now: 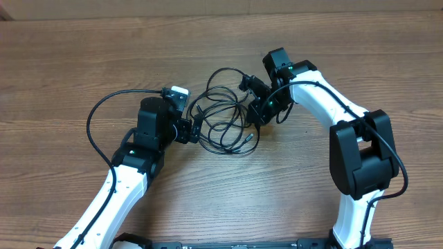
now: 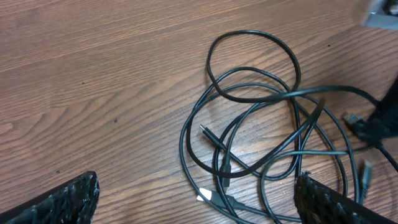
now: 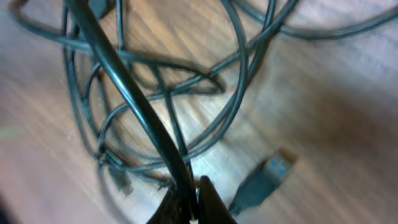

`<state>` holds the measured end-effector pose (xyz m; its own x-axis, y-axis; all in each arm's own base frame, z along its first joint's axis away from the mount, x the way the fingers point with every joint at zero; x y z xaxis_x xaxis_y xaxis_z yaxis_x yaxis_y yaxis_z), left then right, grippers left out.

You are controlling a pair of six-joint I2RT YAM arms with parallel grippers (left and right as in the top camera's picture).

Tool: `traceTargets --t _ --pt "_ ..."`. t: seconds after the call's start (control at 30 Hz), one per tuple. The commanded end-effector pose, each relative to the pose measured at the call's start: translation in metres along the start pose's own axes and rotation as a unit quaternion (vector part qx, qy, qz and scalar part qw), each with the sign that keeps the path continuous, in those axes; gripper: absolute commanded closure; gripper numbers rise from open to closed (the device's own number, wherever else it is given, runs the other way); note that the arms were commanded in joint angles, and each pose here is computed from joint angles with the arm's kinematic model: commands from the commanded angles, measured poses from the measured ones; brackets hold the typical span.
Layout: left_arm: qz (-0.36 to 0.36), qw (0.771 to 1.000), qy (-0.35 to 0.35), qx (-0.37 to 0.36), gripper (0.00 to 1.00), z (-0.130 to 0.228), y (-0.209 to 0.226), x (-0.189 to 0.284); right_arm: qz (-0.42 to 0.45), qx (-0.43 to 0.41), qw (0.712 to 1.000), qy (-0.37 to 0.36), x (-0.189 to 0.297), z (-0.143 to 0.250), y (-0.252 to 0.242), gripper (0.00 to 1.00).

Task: Untangle cables

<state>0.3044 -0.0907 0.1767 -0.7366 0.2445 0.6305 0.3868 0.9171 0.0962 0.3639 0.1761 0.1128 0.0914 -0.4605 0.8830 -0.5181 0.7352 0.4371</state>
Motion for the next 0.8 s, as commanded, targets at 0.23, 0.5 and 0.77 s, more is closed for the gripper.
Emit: traceTargets --t 0.23,0.5,0.77 --pt "-0.006 1.0 -0.006 0.006 0.0 -0.004 0.003 0.002 0.022 0.014 0.994 -0.111 0.158 -0.05 0.053 0.96" --pt "-0.006 1.0 -0.006 0.006 0.0 -0.004 0.003 0.002 0.042 0.116 0.955 -0.27 0.277 -0.05 0.132 0.96" --pt "-0.006 1.0 -0.006 0.006 0.0 -0.004 0.003 0.002 0.045 0.181 0.903 -0.388 0.34 -0.032 0.177 0.96"
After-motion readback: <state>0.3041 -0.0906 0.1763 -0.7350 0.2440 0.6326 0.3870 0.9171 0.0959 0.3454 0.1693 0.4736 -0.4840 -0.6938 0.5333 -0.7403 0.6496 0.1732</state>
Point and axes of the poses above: each gripper's point midway between its finger pads, its own x axis back along the fingers, its own y axis along the line the jaws close on, z = x × y, the point moved 7 cm from there along x, back along the fingers, and after that the axes turned 7 degrees about -x, right-handed, at the moved point
